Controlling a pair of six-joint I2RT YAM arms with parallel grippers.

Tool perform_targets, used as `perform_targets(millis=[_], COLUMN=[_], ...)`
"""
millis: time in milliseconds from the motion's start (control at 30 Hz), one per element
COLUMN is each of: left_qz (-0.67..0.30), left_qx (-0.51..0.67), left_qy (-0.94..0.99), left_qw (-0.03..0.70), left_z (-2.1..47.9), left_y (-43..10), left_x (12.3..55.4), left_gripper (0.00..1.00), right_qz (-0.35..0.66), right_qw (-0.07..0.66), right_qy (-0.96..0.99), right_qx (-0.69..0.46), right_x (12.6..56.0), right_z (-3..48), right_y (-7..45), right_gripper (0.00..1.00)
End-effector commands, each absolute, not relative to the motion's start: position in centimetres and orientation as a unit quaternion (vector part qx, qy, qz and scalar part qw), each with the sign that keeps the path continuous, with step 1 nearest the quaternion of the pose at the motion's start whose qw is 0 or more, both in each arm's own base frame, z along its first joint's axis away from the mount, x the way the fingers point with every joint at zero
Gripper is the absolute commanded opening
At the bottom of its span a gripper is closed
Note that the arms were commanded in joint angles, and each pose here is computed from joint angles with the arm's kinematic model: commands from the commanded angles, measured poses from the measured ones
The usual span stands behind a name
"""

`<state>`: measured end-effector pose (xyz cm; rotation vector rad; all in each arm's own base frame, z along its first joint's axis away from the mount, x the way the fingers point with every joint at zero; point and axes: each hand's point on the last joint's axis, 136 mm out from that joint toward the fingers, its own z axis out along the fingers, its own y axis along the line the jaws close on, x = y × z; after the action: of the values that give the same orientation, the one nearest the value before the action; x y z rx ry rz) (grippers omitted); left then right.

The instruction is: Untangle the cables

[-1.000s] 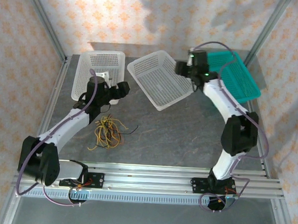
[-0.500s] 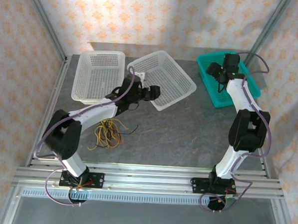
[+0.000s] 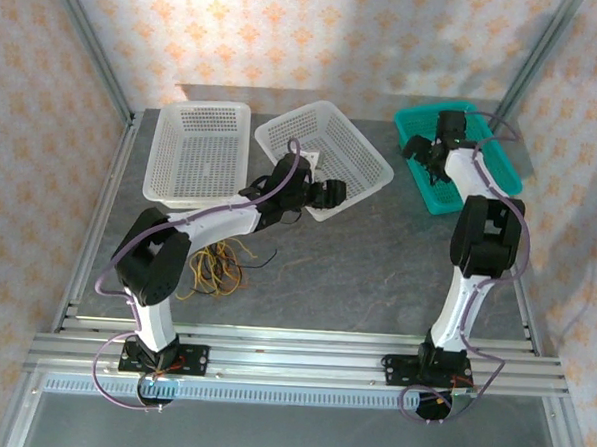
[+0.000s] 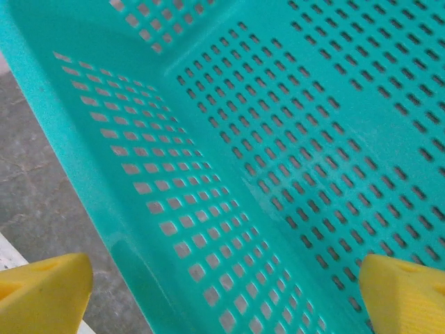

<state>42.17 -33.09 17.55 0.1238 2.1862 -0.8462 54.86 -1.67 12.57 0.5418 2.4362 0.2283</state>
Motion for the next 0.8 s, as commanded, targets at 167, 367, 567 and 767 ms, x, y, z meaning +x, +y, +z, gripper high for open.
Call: perform_targets(millis=[167,367,567,767], left_qz=[-0.343,-0.338,-0.330,-0.327], left_qx=[0.045,0.043,0.025,-0.009], left_qy=[0.846,0.848,0.846,0.843], left_qw=[0.406,0.407,0.417,0.427], left_z=[19.6,19.8,20.5,20.9], left_y=[-33.3,-32.9,-30.5,-26.5], left_x=[42.8,43.0,43.7,44.2], left_gripper=[0.81,0.81,0.81,0.81], right_qz=[0.176,0.217,0.249,0.274], right_qw=[0.293,0.287,0.288,0.281], right_qy=[0.924,0.923,0.920,0.919], right_qx=[0.170,0.137,0.092,0.036], right_x=[55.4,54.4,53.3,52.3], right_z=[12.2,12.9,14.0,14.5], right_y=[1.3,3.7,7.2,11.8], right_gripper=[0.96,0.93,0.89,0.87])
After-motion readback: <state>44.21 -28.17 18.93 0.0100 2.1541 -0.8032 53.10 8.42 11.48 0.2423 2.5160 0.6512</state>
